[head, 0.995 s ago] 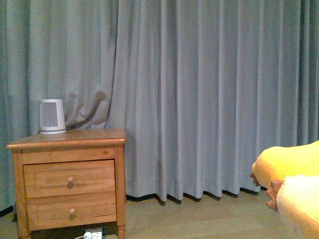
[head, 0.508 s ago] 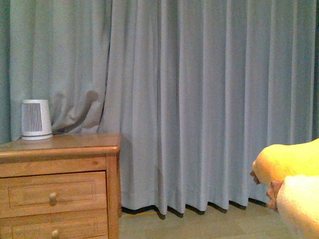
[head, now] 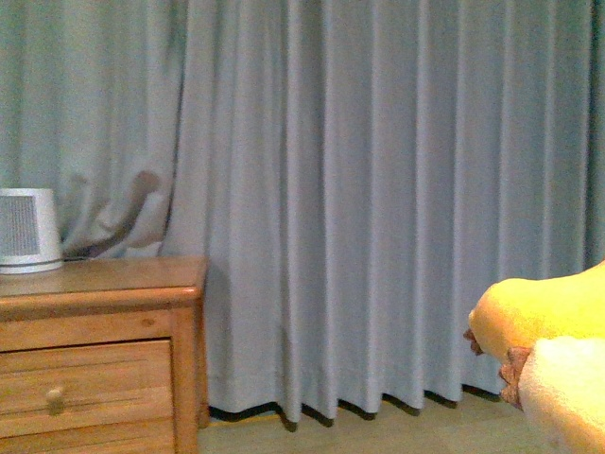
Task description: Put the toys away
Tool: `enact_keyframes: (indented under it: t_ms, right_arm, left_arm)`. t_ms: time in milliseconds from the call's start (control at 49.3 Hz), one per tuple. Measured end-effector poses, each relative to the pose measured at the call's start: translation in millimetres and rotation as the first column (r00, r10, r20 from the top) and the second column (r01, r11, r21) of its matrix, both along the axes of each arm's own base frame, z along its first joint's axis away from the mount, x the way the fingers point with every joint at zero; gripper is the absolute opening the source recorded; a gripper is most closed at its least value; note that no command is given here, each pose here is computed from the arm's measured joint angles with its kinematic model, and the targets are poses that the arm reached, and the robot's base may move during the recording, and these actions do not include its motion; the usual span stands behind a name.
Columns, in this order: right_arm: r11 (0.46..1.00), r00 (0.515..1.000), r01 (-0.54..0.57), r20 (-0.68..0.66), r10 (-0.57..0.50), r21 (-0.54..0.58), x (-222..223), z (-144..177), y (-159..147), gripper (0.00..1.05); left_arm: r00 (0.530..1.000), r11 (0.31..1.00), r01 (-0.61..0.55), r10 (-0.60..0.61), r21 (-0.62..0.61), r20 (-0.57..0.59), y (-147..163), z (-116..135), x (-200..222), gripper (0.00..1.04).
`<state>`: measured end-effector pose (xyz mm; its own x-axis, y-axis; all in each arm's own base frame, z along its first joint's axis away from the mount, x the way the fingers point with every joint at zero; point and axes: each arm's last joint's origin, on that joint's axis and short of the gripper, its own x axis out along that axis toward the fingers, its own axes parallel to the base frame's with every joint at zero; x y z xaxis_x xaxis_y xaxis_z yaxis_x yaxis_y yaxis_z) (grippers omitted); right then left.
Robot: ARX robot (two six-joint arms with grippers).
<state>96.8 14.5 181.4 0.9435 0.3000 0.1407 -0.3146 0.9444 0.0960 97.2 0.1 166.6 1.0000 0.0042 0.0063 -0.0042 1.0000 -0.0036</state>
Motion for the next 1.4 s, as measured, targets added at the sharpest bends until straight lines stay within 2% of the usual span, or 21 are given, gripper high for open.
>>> enact_keyframes:
  t_ms: [1401]
  right_arm:
    - [1.000,1.000,0.013,0.000,-0.013,-0.001,0.0,0.0,-0.4,0.07]
  left_arm:
    - [1.000,1.000,0.008,-0.008,0.000,0.000,-0.4,0.0,0.0,0.98]
